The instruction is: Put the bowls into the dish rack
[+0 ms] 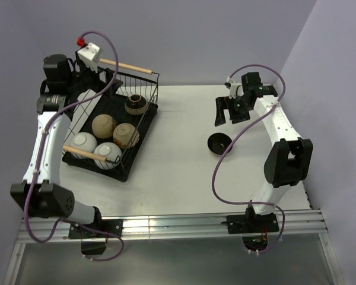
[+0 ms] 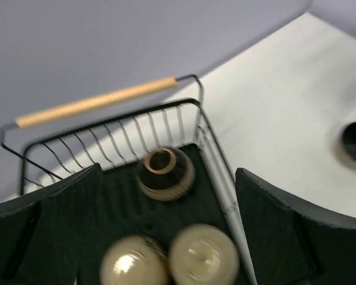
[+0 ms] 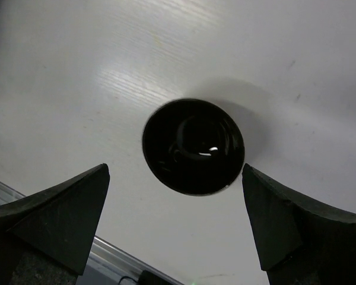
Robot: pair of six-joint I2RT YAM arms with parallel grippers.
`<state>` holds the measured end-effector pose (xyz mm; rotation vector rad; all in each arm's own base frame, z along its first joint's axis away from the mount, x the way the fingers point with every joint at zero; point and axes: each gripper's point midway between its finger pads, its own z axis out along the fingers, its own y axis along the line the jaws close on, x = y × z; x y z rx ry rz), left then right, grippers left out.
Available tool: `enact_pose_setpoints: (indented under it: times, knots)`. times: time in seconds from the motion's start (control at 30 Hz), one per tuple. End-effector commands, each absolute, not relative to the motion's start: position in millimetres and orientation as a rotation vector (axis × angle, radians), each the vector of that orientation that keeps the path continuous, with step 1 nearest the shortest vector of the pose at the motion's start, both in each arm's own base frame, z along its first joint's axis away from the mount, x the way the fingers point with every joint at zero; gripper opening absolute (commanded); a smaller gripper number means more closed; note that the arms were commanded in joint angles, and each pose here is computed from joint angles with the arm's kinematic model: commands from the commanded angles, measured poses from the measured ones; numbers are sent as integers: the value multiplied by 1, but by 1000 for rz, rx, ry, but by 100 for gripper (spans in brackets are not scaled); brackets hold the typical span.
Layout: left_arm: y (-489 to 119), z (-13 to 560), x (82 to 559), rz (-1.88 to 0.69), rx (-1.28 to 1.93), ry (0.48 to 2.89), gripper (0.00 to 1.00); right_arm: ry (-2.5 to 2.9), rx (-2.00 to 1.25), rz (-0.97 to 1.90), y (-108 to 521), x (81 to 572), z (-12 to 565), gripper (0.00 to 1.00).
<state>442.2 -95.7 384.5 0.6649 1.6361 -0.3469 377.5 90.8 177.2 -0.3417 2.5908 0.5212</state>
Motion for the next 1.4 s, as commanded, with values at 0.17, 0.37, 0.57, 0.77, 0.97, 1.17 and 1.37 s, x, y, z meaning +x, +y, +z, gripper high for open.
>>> enact_pose_setpoints:
  times: [0.17,0.37,0.57,0.77,0.97,1.17,1.37]
  knots:
    - [-97,377,363,-498,398,1711,99,2786,-344,473,57,364,112,93]
    - [-88,354,344,-463,355,1785,99,2826,-281,499,49,370,82,84]
    - [-88,336,334,-484,332,1835,99,2860,-263,517,52,369,53,68]
    - [-82,326,335,-464,256,1857,99,2866,-239,528,55,365,37,48]
    - [-81,318,341,-497,195,1889,99,2835,-223,567,62,366,40,22]
    - [-87,340,335,-518,246,1774,99,2727,-253,657,75,375,73,0]
    - [-89,361,344,-527,272,1793,99,2416,-287,875,109,394,172,0]
